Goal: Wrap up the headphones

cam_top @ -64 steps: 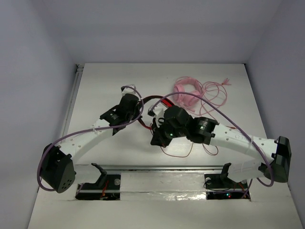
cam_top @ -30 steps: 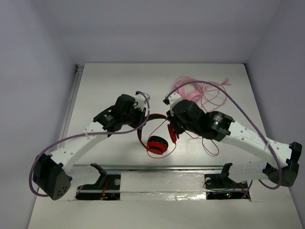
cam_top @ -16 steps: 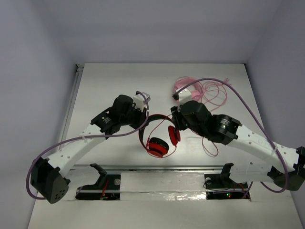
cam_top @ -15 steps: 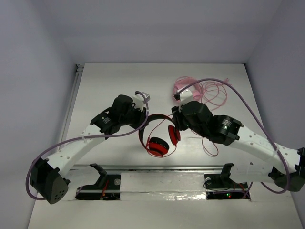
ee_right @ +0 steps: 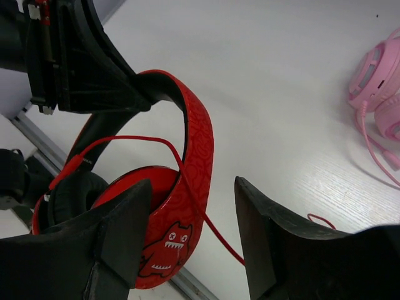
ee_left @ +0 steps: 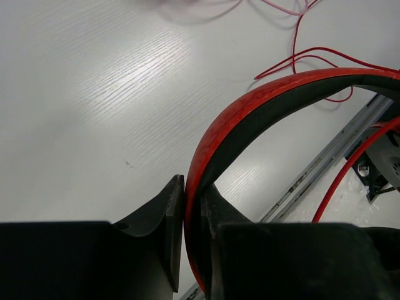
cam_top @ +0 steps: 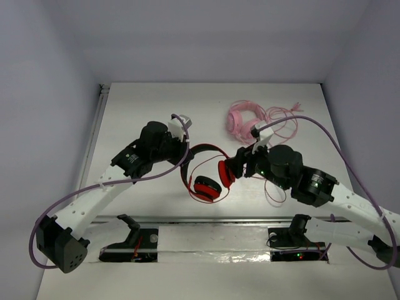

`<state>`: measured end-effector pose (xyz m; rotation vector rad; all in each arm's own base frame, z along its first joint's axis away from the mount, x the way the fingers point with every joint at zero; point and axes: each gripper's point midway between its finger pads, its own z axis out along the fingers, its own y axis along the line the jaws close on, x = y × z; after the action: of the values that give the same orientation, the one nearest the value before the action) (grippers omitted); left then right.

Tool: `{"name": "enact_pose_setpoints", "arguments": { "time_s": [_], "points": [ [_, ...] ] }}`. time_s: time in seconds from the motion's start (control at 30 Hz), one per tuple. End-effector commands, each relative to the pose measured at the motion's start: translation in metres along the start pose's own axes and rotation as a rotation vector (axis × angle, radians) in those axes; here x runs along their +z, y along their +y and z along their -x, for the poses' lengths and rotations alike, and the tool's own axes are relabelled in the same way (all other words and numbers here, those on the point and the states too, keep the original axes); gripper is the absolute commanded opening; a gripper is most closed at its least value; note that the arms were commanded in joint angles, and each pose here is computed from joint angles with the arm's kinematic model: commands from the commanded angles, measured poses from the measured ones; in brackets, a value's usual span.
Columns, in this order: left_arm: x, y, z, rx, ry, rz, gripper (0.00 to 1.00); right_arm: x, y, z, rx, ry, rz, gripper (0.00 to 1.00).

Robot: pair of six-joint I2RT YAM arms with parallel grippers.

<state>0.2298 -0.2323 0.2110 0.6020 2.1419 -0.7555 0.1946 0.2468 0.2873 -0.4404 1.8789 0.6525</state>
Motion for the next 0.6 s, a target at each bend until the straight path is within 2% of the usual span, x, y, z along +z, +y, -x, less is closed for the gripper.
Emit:
{"name": "enact_pose_setpoints", "arguments": {
  "time_s": [0.0,0.17,0.3,0.33,0.43,0.57],
  "points": [
    [-0.027,-0.027,0.060,-0.018,-0.195,-0.098,0.00,-0.005,0.005,0.019,0.063,-0.108,0.052,0.62],
    [-0.043,-0.017,0.078,-0.037,-0.248,-0.047,0.00,-0.019,-0.004,0.028,0.146,-0.221,0.062,0.63],
    [-0.051,-0.004,0.086,-0.060,-0.283,0.023,0.00,-0.046,-0.002,0.048,0.181,-0.327,0.123,0.69],
    [-0.053,0.000,0.086,-0.071,-0.291,0.033,0.00,-0.053,-0.002,0.052,0.186,-0.349,0.130,0.74],
    [-0.063,0.006,0.096,-0.108,-0.342,0.048,0.00,-0.053,-0.004,0.049,0.188,-0.342,0.124,0.76],
    [-0.081,0.016,0.112,-0.147,-0.401,0.084,0.00,-0.029,-0.003,0.030,0.186,-0.286,0.106,0.76]
  ]
}}
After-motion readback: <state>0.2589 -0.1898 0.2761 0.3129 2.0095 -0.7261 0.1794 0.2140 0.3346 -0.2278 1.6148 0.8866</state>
